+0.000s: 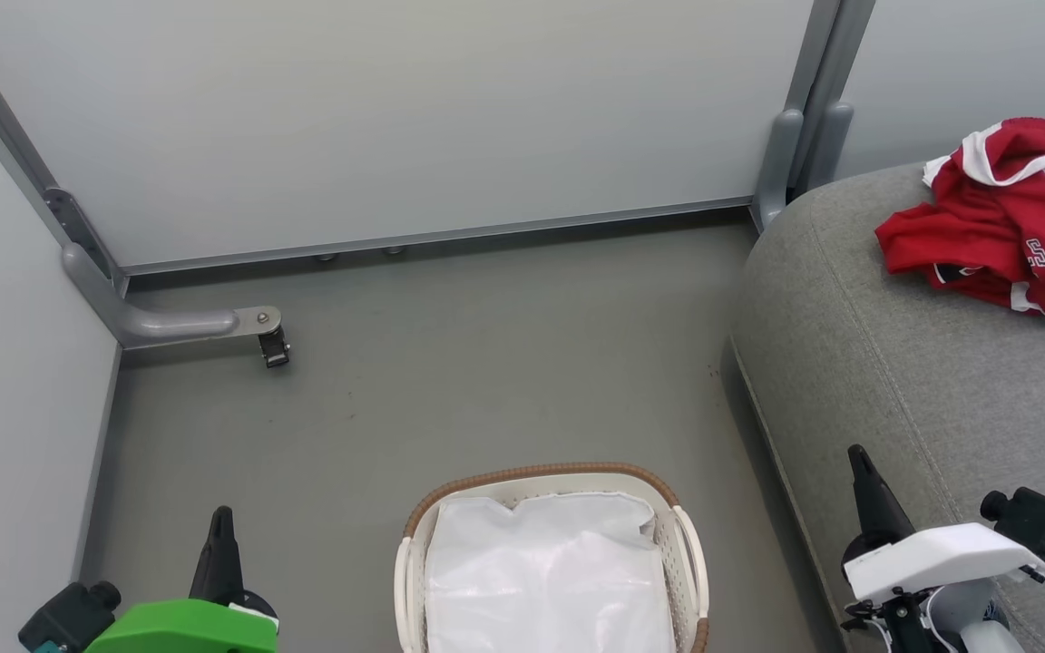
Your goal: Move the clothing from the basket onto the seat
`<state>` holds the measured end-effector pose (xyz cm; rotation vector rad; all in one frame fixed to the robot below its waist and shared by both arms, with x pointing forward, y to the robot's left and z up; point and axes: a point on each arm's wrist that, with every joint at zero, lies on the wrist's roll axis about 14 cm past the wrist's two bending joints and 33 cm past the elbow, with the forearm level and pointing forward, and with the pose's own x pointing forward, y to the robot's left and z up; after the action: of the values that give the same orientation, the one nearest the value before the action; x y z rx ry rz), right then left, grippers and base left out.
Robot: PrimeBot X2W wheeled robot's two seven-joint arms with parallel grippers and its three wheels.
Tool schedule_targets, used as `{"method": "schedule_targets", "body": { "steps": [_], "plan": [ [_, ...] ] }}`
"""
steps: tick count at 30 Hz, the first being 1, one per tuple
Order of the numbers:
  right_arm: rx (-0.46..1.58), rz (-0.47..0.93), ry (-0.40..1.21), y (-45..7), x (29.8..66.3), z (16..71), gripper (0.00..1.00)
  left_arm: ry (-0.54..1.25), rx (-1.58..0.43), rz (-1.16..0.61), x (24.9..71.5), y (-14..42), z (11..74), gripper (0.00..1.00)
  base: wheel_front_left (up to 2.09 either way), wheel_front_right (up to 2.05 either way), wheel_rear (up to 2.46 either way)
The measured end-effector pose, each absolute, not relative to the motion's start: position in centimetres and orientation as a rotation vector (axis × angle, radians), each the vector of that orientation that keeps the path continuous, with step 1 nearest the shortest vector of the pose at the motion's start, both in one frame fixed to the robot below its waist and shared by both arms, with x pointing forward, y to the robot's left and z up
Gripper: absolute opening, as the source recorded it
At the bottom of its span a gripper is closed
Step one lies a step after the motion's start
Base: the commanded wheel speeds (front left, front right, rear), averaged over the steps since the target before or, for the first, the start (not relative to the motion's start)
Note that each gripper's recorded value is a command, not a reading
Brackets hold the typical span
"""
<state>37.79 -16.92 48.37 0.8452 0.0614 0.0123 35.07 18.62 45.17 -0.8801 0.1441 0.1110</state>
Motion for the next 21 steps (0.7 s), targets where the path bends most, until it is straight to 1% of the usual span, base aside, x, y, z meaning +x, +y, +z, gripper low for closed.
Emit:
{"method": "schedule_targets", "body": {
  "steps": [21],
  "plan": [
    [1.077, -0.019, 0.061, -18.0, 38.1, 48.7, 0.0, 0.118, -1.101, 0.108, 36.2, 19.1, 46.3, 0.0, 0.0, 0.0, 0.0]
  ]
}}
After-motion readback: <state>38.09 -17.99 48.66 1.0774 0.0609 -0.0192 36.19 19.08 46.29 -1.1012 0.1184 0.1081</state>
